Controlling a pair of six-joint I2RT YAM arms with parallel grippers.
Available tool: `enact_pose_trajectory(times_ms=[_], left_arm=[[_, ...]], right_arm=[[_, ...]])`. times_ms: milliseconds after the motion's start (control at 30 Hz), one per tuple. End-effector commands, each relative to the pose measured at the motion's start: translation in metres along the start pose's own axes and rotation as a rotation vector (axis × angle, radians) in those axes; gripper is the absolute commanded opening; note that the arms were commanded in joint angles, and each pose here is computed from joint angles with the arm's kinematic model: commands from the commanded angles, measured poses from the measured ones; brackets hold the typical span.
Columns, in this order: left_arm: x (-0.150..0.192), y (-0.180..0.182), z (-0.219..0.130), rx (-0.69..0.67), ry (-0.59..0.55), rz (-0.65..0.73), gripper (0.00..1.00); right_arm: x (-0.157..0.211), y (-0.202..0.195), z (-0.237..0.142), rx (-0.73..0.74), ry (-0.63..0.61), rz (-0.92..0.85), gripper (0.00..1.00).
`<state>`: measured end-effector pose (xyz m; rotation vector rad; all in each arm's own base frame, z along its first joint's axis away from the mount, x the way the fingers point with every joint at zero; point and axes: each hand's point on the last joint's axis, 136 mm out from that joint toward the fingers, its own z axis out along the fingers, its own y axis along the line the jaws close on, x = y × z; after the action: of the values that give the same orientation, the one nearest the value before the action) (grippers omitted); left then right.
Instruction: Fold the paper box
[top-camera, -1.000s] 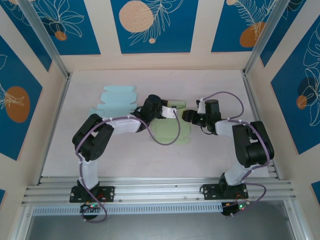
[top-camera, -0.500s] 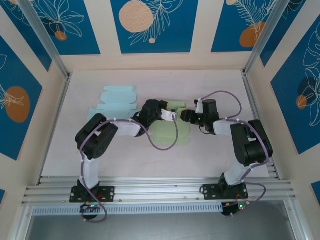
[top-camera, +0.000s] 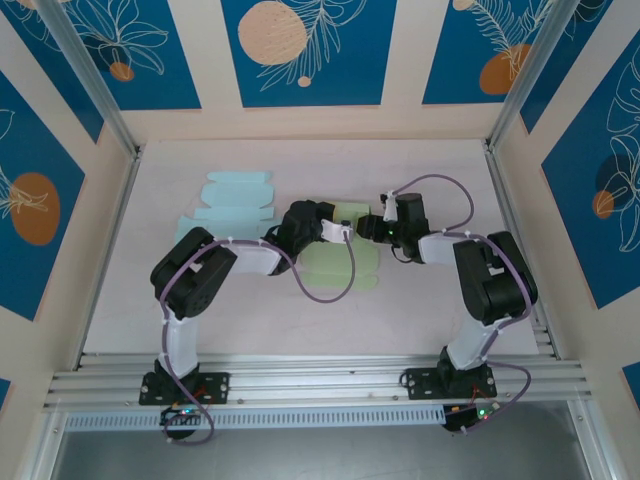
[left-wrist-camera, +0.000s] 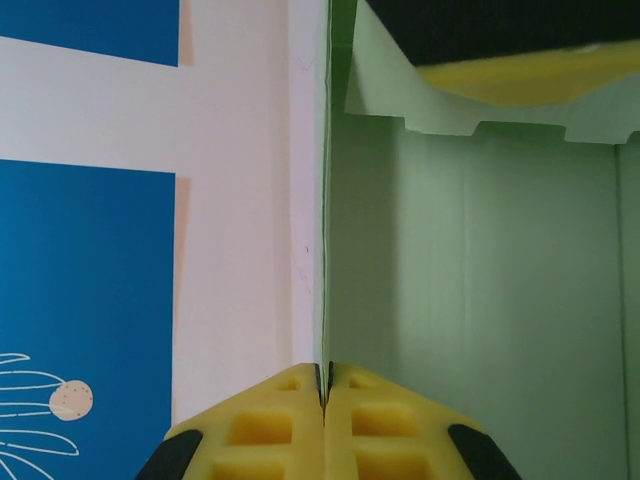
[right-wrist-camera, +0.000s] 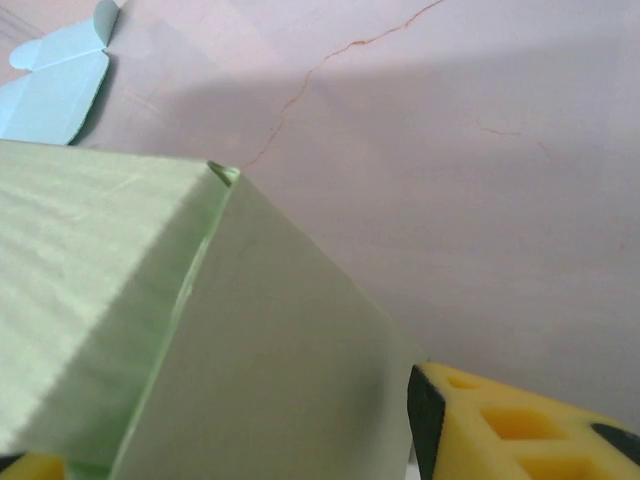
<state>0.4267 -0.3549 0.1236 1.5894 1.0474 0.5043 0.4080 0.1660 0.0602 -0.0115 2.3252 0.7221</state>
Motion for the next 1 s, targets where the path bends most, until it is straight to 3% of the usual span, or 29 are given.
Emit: enact_pose_trajectory(times_ms=[0, 167, 367, 467, 567, 800, 867, 967], left_arm=[[0.0, -0.04, 0.0, 0.111, -0.024, -0.005, 0.0], [-0.001, -0.037, -0.002, 0.106, -0.023, -0.018, 0.0], [-0.003, -0.019, -0.005, 0.074, -0.015, -0.099, 0.01], [-0.006, 0.007, -0.008, 0.016, 0.011, -0.204, 0.17], [-0.011, 0.038, -0.021, -0.024, 0.009, -0.364, 0.24], [-0.008, 0.145, -0.068, -0.23, 0.008, -0.837, 0.8], [0.004, 0.165, -0.082, -0.287, 0.057, -0.978, 0.96], [0.035, 0.167, -0.101, -0.327, 0.185, -1.224, 1.0]], right_arm=[[-0.012, -0.008, 0.005, 0.088, -0.047, -0.036, 0.45], [-0.013, -0.013, 0.009, 0.177, -0.067, -0.078, 0.32], [-0.014, -0.014, 0.016, 0.236, -0.079, -0.107, 0.08], [-0.012, -0.013, 0.018, 0.256, -0.081, -0.126, 0.02], [-0.014, -0.01, 0.017, 0.278, -0.091, -0.171, 0.0], [-0.023, 0.008, 0.002, 0.295, -0.117, -0.251, 0.0], [-0.025, 0.01, -0.004, 0.295, -0.121, -0.251, 0.0], [-0.023, 0.015, -0.012, 0.281, -0.127, -0.257, 0.0]])
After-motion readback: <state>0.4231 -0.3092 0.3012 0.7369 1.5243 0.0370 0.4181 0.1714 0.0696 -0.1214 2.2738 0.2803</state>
